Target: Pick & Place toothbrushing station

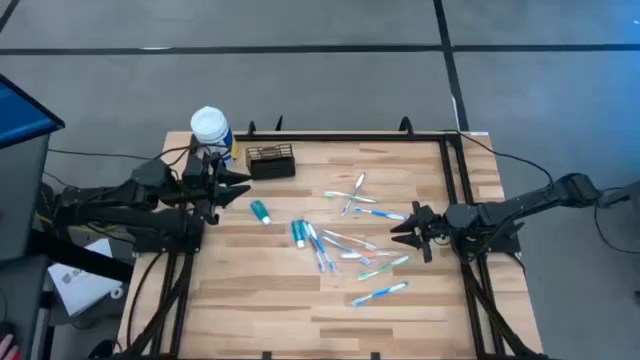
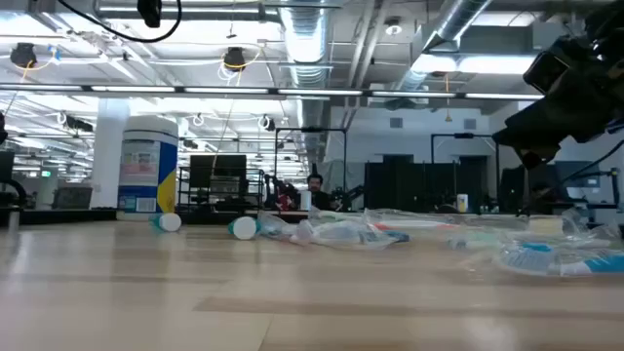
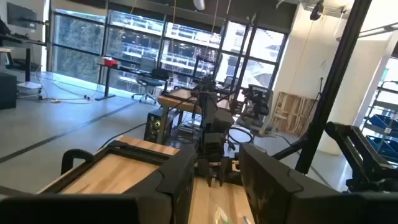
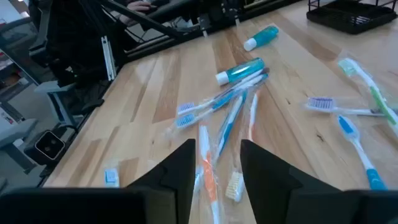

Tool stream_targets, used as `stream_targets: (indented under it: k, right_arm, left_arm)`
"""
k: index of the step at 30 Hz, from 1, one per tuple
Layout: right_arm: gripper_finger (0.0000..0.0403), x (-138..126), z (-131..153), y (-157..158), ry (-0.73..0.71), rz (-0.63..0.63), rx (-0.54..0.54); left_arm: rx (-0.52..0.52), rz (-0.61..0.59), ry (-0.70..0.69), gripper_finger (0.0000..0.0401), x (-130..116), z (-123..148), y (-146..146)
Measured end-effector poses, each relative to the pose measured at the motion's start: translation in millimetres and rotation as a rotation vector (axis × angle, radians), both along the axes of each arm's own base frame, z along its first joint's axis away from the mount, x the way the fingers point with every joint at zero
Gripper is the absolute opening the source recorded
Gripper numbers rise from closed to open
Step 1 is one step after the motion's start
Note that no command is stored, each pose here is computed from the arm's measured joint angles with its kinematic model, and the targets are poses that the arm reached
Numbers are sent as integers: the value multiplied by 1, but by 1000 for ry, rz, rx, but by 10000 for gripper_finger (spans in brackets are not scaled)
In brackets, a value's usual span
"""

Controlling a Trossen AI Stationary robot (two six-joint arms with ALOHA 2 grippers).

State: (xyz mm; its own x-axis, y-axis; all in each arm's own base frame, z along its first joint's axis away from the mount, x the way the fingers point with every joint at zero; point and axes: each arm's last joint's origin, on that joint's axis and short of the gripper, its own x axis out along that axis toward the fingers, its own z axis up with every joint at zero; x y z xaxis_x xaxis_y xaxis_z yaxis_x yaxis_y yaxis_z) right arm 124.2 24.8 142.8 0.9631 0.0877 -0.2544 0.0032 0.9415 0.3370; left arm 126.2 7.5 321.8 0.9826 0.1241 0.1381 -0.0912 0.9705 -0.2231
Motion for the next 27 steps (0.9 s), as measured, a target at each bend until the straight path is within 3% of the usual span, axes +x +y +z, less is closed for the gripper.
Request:
stream_targets:
  k: [11, 18, 27]
  right_arm:
    - [118, 1, 0, -7, 7, -69, 38]
    - [118, 5, -1, -16, 226, -144, 5]
    - [118, 19, 7, -24, 340, -185, -57]
  left_arm:
    - [0, 0, 0, 121, 0, 0, 0]
    - [0, 0, 0, 121, 0, 0, 0]
    - [-1, 0, 22, 121, 5, -2, 0]
